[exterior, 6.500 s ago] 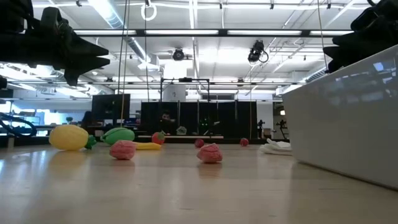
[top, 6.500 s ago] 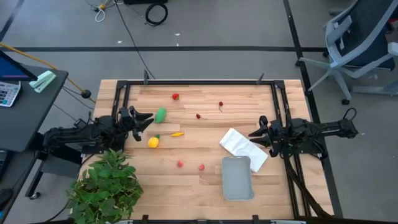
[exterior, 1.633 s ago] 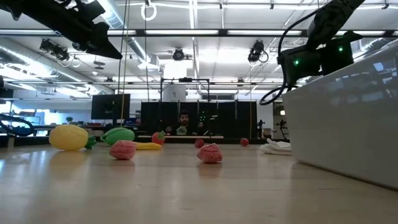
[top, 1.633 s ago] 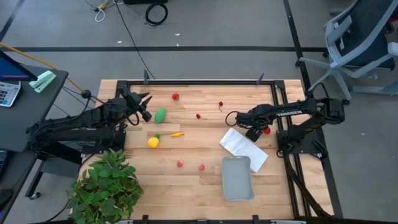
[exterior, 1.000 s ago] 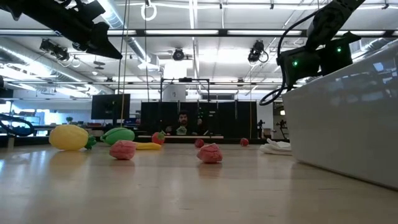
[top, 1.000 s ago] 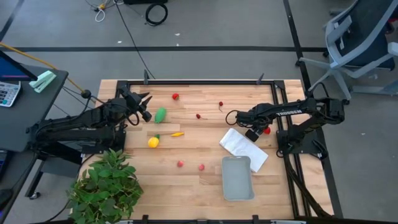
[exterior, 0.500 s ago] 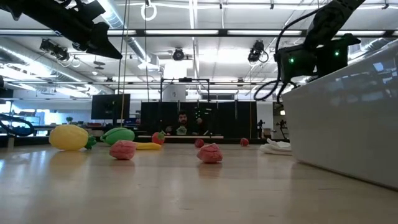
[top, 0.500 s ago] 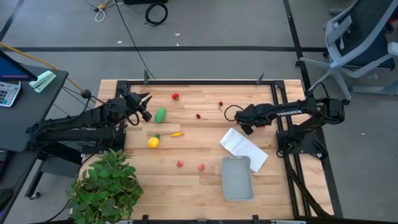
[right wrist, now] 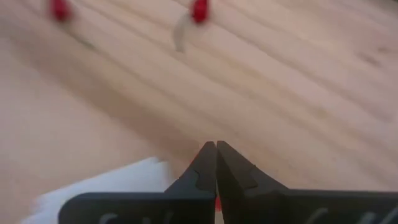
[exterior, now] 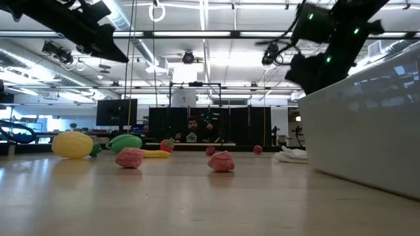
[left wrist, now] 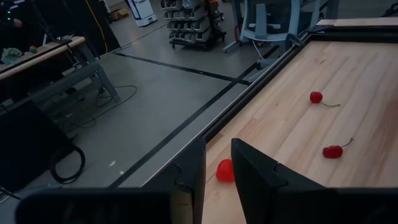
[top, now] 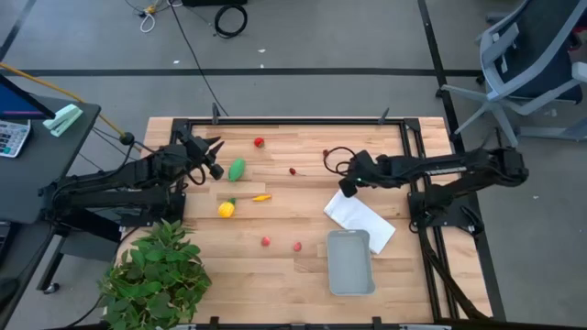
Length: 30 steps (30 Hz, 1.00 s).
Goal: Pick and placing Produce into tupperware
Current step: Put the right red strawberry into the gray bin
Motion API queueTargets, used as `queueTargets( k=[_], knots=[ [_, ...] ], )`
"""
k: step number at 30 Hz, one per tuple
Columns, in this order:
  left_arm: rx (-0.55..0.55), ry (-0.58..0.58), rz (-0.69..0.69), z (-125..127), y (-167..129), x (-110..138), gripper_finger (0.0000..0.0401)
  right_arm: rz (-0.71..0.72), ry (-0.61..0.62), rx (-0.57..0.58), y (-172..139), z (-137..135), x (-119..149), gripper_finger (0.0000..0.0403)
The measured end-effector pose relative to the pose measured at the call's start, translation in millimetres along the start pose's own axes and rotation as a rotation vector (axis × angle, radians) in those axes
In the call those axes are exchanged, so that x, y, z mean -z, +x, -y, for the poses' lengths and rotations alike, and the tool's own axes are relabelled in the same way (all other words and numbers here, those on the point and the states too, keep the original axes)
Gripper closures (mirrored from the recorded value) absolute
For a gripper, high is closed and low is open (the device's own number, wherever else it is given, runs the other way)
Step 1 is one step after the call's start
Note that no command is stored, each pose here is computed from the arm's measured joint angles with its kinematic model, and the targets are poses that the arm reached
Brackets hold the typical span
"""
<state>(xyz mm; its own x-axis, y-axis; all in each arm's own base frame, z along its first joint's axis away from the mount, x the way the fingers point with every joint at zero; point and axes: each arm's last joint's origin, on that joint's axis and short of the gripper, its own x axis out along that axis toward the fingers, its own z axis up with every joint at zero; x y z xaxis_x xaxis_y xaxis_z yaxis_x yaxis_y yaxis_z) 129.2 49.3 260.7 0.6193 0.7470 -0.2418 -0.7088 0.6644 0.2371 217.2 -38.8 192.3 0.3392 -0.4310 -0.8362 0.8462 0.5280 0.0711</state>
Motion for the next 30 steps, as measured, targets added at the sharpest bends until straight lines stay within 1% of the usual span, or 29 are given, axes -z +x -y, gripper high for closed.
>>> queueTargets(
  k=[4,7,11,15,17,21,26,30],
  knots=[
    [0.001,-0.001,-0.007,0.1,0.0,0.8,0.0312,0.040,0.099,-0.149,-30.5,-5.3,6.2,0.0401],
    [0.001,0.002,-0.012,0.1,0.0,1.4,0.0313,0.096,0.098,-0.252,-51.6,-11.4,13.2,0.0401],
    [0.001,0.010,-0.024,0.2,0.0,2.8,0.0318,0.108,-0.020,-0.390,-67.8,-30.8,32.6,0.0401],
    [0.003,0.020,-0.040,0.3,0.0,4.5,0.0320,0.100,-0.158,-0.499,-75.2,-53.0,55.8,0.0401],
    [0.003,0.019,-0.047,0.4,0.0,5.5,0.0319,0.095,-0.200,-0.544,-78.5,-61.2,66.1,0.0401],
    [0.002,-0.009,-0.054,0.3,-0.1,6.2,0.0314,0.104,-0.233,-0.589,-85.9,-66.9,77.5,0.0401],
    [0.002,-0.012,-0.056,0.4,-0.1,6.4,0.0317,0.118,-0.179,-0.579,-88.3,-67.1,80.8,0.0401],
    [0.003,-0.012,-0.056,0.4,-0.1,6.4,0.0323,0.118,-0.174,-0.579,-88.3,-67.1,80.7,0.0401]
  ],
)
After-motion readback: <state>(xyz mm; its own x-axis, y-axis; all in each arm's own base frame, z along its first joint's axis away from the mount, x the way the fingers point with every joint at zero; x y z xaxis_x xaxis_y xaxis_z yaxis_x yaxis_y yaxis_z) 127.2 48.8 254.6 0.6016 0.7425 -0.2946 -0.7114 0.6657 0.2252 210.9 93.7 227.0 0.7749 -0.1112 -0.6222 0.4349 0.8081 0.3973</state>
